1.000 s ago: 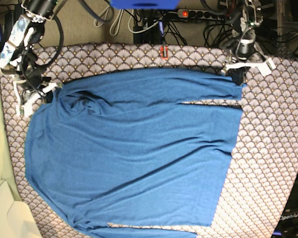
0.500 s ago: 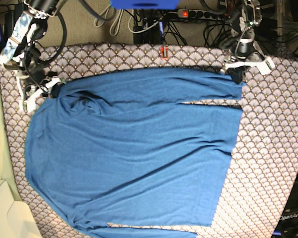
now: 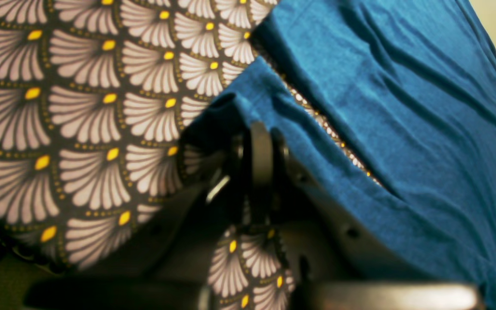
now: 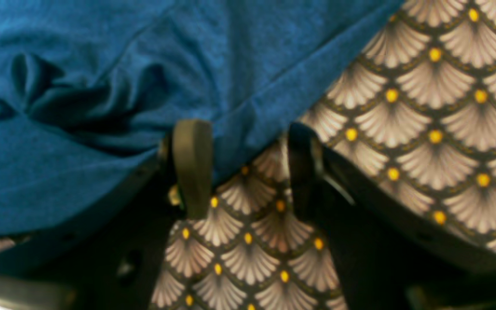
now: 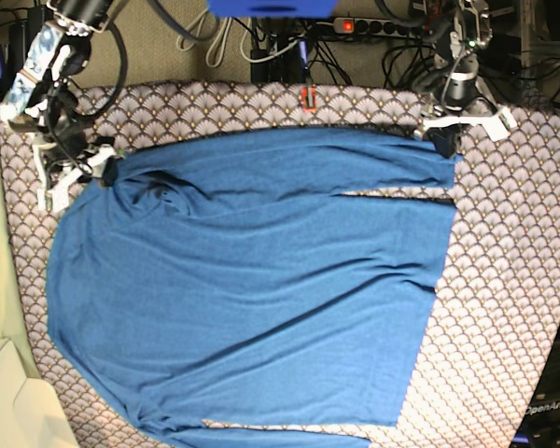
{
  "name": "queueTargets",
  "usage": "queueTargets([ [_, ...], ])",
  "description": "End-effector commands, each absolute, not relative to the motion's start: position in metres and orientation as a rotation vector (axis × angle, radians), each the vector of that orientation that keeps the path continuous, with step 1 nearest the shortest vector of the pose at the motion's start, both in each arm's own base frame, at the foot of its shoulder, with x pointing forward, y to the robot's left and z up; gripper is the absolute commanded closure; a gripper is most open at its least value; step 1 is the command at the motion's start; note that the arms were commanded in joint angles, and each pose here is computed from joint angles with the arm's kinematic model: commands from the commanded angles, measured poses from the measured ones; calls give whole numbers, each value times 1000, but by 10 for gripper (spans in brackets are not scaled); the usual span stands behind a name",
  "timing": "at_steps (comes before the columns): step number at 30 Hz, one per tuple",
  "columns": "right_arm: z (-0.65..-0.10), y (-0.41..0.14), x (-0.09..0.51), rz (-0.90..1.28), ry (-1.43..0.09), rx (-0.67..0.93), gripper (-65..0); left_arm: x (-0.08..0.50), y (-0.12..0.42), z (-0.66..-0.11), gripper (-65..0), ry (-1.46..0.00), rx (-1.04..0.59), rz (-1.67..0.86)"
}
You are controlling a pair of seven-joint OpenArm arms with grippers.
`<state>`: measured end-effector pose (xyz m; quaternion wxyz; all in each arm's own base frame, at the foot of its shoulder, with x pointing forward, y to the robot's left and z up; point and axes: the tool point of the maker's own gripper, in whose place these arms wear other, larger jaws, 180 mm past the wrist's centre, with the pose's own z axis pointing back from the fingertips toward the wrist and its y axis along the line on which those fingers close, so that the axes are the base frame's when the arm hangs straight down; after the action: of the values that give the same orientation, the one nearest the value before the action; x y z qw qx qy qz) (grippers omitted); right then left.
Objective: Fold the T-shirt properly
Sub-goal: 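Move the right gripper to the other hem corner and grasp it, then lift the hem with both grippers and pull it toward the collar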
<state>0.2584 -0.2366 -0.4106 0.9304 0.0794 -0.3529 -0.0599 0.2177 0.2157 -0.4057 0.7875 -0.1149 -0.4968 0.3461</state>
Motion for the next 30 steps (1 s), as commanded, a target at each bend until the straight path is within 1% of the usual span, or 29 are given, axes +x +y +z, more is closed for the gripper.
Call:
queueTargets([
  [1, -400, -240, 267, -112, -767, 162, -300, 221, 217, -396, -3, -1110, -251, 733],
  [7, -419, -238, 268, -142, -727, 199, -299, 221, 217, -396, -3, -1110, -251, 733],
  [18, -418, -237, 269, -143, -729, 199, -294, 221, 217, -396, -3, -1110, -251, 733],
  [20, -419, -237, 269, -143, -728, 200, -258, 221, 217, -396, -3, -1110, -251, 733],
  [21, -419, -237, 269, -144, -727, 201, -224, 221, 217, -396, -3, -1110, -251, 733],
  [22, -419, -237, 269, -144, -727, 201, -185, 221, 217, -396, -3, -1110, -251, 733],
  [25, -419, -237, 269, -144, -728, 201, -33, 221, 217, -396, -3, -1110, -251, 733],
  [26, -419, -237, 269, -144, -728, 201, 0, 221, 217, -396, -3, -1110, -252, 734],
  [30, -418, -238, 270, -142, -732, 199, -2, 222, 217, -396, -3, -1109, -255, 736],
])
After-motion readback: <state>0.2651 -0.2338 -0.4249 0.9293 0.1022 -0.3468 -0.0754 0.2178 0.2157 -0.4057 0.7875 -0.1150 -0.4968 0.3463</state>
